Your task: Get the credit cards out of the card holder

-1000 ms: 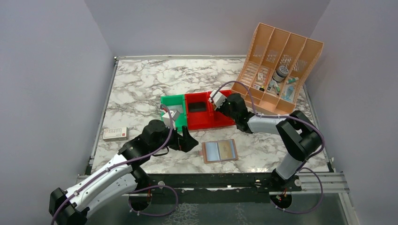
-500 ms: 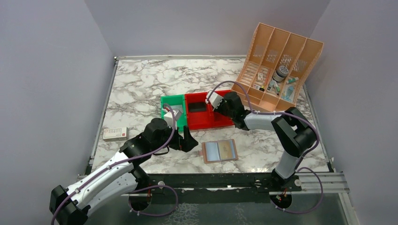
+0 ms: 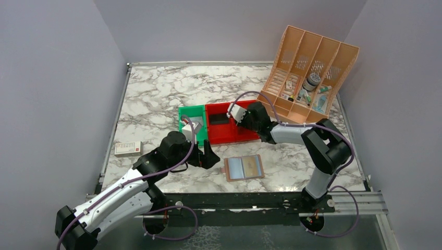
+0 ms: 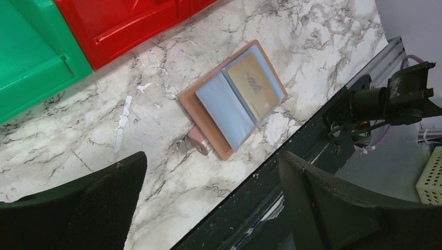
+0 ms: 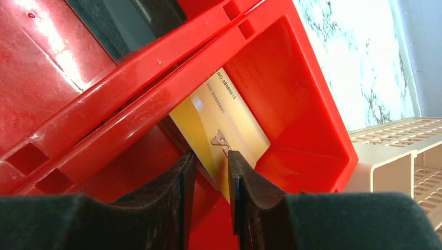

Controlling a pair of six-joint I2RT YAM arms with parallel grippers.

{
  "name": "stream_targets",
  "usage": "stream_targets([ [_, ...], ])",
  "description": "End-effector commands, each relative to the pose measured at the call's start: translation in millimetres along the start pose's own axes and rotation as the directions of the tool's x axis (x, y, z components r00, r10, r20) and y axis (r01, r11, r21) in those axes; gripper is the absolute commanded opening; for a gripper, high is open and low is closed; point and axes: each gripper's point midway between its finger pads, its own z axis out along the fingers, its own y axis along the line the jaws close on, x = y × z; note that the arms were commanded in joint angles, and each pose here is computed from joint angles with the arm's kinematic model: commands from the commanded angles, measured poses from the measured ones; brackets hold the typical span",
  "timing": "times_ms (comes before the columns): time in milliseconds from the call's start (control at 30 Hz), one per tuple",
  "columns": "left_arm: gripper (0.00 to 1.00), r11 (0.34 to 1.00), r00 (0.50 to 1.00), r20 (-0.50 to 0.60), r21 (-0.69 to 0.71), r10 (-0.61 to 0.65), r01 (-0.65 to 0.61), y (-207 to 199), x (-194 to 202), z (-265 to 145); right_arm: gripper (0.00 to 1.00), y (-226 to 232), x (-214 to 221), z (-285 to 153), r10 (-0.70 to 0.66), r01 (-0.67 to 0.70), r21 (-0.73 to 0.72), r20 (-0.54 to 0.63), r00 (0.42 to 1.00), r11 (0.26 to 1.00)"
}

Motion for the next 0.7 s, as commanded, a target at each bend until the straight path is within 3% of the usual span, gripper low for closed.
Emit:
stream_targets([
  [0,0.99,1.0,1.0,0.024,-0.002,0.011,-0.011,-0.1,-5.6,-0.6,0.3,-4.5,-1.1,3.3,-0.013,0.013,0.014,-0.018,1.0,1.0],
  [200,0.99,1.0,1.0,0.019,-0.002,0.008,-0.008,0.1,-4.8,-0.1,0.31,-6.4,1.5,2.8,-0.017,0.018,0.025,-0.03,0.999,1.0],
  [400,0.99,1.0,1.0,0.013,-0.001,0.009,-0.009,-0.1,-3.9,0.5,0.31,-27.5,-6.2,-4.6,0.039,-0.037,0.132,-0.012,0.999,0.991],
  [533,0.99,1.0,1.0,0.008,-0.003,0.009,-0.009,0.5,-3.2,1.4,0.32,-41.3,-33.8,-21.4,0.194,-0.209,0.163,0.1,0.976,0.964],
  [667,0.99,1.0,1.0,0.004,-0.01,0.007,-0.007,2.0,-2.6,2.6,0.31,-29.8,-56.3,-32.8,0.472,-0.484,0.058,0.149,0.869,0.873],
])
